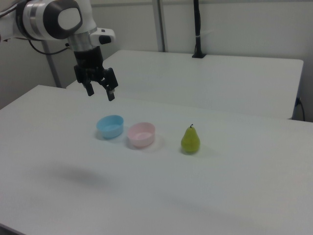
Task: Place the pear in the bowl
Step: 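Move the gripper down over the green pear, then close the gripper around the green pear, then lift the pear and carry it over the pink bowl, then lower the pear into the pink bowl, then open the gripper to release the pear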
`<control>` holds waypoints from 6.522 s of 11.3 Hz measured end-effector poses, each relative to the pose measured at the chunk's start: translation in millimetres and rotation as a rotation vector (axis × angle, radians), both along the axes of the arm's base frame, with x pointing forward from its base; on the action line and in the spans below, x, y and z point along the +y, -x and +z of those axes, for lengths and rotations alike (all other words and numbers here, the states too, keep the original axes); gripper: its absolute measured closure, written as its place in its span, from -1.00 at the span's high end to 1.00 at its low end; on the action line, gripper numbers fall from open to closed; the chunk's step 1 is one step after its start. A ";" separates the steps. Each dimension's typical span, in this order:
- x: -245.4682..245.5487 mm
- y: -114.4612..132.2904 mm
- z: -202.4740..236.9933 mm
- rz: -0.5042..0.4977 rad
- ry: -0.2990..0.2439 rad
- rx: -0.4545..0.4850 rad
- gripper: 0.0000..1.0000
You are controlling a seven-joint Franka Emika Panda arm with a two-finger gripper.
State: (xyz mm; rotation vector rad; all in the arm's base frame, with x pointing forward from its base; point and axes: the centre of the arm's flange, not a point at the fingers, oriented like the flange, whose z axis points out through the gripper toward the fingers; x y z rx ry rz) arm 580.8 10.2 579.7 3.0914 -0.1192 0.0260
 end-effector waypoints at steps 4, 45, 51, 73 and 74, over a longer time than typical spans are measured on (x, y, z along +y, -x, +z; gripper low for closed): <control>-57.9 -19.9 -3.8 -0.020 0.009 -0.112 1.00; -98.9 -108.6 -66.2 -0.104 0.078 -0.408 0.29; 4.6 -103.8 -112.1 -0.125 0.017 -0.330 0.29; 7.4 -126.3 -234.4 -0.053 0.060 -0.341 0.81; 7.4 -127.8 -228.2 -0.054 0.060 -0.352 0.99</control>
